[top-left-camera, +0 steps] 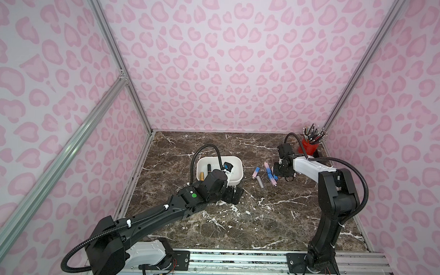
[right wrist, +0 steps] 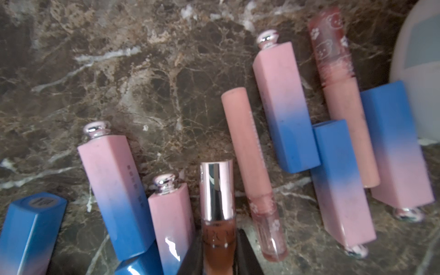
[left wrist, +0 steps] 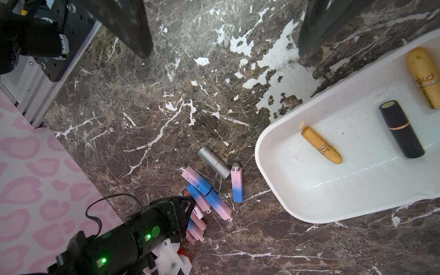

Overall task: Put the lipstick into the storage box
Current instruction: Pick up the lipstick at the center of the board.

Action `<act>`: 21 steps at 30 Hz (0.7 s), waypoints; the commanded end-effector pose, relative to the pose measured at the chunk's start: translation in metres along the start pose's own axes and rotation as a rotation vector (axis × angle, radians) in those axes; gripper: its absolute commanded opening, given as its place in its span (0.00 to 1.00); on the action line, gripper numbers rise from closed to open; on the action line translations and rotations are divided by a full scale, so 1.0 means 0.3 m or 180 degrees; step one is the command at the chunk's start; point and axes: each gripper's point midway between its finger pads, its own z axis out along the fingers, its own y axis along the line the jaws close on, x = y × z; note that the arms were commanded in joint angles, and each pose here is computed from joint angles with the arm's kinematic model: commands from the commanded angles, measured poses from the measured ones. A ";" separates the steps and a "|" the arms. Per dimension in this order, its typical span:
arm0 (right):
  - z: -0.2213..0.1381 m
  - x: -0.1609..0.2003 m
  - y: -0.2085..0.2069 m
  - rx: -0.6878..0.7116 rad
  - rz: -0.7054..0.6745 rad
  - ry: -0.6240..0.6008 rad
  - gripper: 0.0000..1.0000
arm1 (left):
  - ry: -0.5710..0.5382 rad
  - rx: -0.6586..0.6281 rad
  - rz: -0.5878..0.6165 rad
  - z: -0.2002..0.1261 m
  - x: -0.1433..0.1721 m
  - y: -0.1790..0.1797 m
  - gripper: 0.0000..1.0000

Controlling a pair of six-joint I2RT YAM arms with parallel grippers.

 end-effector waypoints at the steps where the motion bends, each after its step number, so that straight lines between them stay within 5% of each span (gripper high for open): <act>1: 0.033 0.066 -0.012 0.0042 -0.0006 0.0235 0.24 | -0.0066 -0.0007 -0.0007 -0.001 -0.016 0.002 0.98; 13: 0.058 0.080 -0.009 0.0052 -0.0015 0.0306 0.28 | -0.0063 -0.0029 -0.0025 -0.003 -0.003 0.011 0.98; 21: 0.032 0.071 -0.005 0.0107 -0.0046 0.0264 0.13 | -0.0078 -0.0043 -0.0036 -0.010 -0.002 0.019 0.98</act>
